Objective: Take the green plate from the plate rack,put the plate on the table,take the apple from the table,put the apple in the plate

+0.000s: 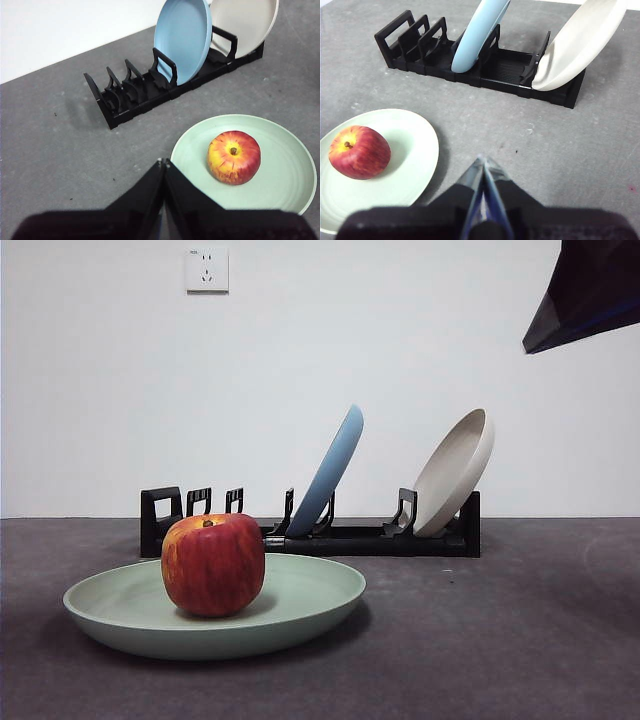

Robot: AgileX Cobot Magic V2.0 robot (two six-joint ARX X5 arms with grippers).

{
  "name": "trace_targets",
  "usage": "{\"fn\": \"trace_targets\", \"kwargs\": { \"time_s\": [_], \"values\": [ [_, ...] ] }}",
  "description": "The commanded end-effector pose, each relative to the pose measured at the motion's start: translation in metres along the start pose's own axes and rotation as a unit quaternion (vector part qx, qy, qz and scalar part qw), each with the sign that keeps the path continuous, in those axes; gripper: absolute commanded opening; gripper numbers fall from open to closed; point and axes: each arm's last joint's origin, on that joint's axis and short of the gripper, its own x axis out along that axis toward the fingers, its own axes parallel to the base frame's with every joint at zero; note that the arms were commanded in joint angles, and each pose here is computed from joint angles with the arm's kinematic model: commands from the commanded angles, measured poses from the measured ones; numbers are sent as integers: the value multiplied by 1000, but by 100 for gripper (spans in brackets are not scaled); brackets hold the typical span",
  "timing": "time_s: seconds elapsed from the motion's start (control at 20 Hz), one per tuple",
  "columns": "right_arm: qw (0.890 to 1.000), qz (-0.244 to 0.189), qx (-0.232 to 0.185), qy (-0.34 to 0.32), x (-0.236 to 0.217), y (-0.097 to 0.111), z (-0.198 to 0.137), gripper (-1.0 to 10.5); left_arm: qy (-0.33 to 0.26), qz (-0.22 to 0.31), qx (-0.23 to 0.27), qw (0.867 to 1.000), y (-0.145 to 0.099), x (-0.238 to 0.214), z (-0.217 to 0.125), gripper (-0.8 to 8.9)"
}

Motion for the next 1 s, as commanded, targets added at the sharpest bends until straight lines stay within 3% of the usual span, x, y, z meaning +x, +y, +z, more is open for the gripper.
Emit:
{"fn": "trace_targets", "kwargs": {
  "time_s": [0.05,0.35,0.45,0.6,0.7,0.85,1.0],
  "values": [
    [1000,0,6,-2,1,0,-1,1,-1,0,-6,1000,0,0,0,-3],
    [1000,0,6,-2,0,0,-1,1,-3,-2,-4,1000,1,-2,0,-3],
    [1000,0,6,-2,1,0,-1,1,-22,38,-12,999,12,-10,-1,-3],
    [1000,0,6,-2,0,0,-1,1,-79,76,-108,988,29,-19,4,-3],
    [1000,0,6,-3,0,0,-1,1,-128,99,-131,978,38,-24,3,-3],
    [1000,0,6,-2,0,0,-1,1,-154,117,-124,973,44,-18,-17,-3],
    [1000,0,6,-3,0,0,-1,1,-138,158,-135,968,49,1,-52,-3]
  ]
}}
